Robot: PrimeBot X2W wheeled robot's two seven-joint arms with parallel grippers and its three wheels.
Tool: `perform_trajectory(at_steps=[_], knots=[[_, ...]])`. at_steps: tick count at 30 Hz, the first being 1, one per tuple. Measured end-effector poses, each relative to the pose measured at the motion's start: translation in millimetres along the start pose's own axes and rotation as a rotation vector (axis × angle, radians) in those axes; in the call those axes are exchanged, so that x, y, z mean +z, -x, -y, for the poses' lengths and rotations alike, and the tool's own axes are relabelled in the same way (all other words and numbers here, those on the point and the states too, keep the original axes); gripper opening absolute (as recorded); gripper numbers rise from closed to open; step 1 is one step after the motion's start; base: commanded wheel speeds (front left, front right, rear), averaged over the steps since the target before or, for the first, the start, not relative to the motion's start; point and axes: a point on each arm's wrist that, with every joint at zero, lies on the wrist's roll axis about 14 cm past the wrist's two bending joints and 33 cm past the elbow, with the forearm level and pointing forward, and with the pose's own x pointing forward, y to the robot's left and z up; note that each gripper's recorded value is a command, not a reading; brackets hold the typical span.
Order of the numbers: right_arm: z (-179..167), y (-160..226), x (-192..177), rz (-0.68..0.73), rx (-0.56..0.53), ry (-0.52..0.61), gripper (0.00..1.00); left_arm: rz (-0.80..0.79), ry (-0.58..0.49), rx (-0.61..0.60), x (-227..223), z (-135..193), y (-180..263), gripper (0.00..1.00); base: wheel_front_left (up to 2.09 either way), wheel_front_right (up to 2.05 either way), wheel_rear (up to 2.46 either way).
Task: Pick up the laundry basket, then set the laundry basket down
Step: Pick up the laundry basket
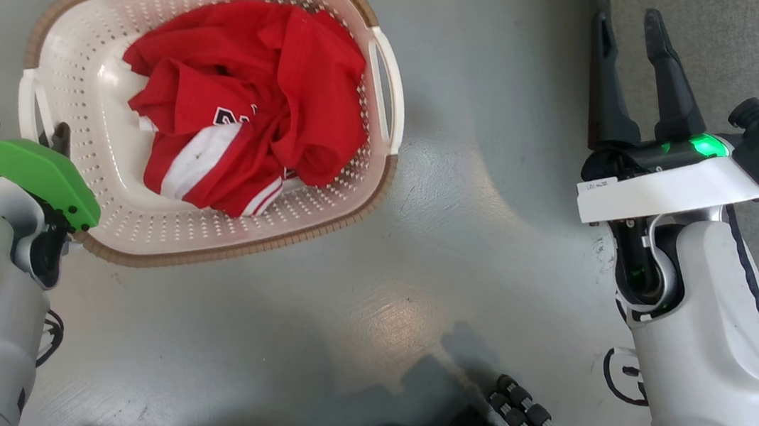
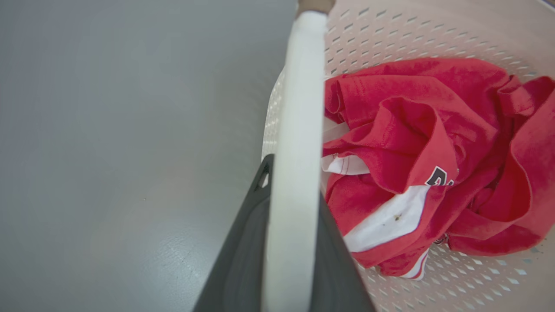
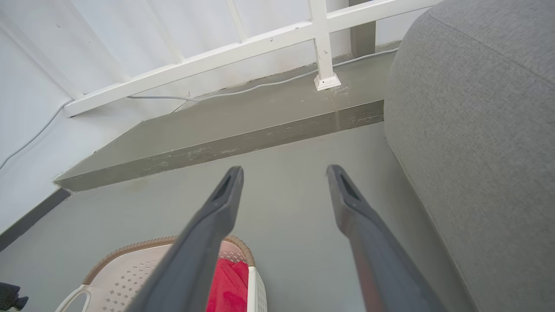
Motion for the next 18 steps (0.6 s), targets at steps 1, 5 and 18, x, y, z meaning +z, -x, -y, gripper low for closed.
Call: perform_trajectory(at_steps=[1,5,18], knots=[[-0.7,-0.1,-0.2,0.000,0.002,-0.001,1.00,-0.001,0.001,0.002,-1.1,-0.8,0.5,0.00,0.00,0.00,0.00],[-2.6,-0.6,-1.1,-0.002,0.007,-0.002,1.00,-0.009,0.002,0.009,-4.7,-2.8,1.9,0.00,0.00,0.00,0.00],[-5.0,-0.8,-3.4,-0.008,0.014,-0.004,1.00,-0.027,0.007,0.027,-13.0,-8.5,4.1,0.00,0.00,0.00,0.00]])
